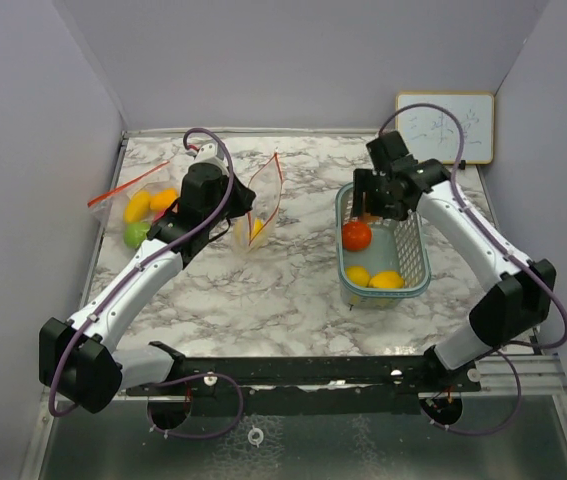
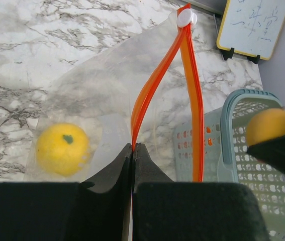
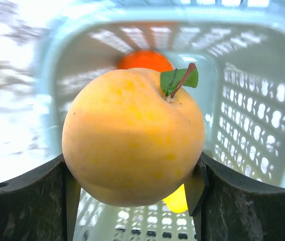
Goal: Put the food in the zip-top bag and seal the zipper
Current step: Pick up the fake fruit from the bin, then place the fake fruit in the zipper food storage bag.
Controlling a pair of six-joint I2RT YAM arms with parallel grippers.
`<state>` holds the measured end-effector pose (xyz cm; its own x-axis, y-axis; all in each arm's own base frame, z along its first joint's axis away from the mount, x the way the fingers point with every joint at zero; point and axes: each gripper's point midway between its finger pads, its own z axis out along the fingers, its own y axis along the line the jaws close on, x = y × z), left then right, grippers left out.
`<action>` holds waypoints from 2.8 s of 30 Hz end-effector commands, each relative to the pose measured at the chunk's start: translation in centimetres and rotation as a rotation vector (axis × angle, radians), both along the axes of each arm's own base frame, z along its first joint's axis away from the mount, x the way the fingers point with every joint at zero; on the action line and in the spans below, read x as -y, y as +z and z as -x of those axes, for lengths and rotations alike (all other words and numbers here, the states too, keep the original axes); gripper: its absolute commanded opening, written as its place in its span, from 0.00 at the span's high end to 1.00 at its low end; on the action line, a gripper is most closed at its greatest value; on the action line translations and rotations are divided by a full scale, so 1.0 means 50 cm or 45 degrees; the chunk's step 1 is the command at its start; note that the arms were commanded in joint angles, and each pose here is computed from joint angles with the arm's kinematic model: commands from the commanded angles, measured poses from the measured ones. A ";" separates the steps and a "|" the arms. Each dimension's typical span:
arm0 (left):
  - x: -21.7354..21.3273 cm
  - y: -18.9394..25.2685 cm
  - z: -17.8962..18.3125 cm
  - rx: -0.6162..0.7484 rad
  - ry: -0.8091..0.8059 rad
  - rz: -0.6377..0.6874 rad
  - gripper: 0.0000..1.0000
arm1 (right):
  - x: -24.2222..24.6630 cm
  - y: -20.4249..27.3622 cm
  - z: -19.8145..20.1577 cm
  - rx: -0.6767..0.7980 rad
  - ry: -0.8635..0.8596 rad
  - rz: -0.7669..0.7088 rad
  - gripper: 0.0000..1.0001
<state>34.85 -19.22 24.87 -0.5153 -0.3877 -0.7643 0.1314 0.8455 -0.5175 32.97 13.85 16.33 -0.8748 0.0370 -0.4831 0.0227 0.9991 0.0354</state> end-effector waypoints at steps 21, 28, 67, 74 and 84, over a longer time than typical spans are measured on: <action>-0.004 0.016 0.004 0.031 0.013 0.047 1.00 | -0.501 0.353 -0.039 0.394 0.836 -1.459 0.78; -0.007 0.022 0.003 0.045 0.024 0.050 1.00 | -0.514 0.252 -0.051 0.273 0.734 -1.381 0.79; -0.002 0.049 -0.034 0.058 0.053 0.118 1.00 | -0.341 0.256 -0.091 0.404 0.538 -0.561 0.00; 0.004 0.064 -0.031 0.055 0.050 0.195 1.00 | -0.426 0.235 -0.049 0.279 0.647 -0.869 0.27; 0.010 0.118 -0.024 0.095 0.024 0.274 1.00 | -0.441 0.141 -0.054 0.212 0.586 -0.701 0.45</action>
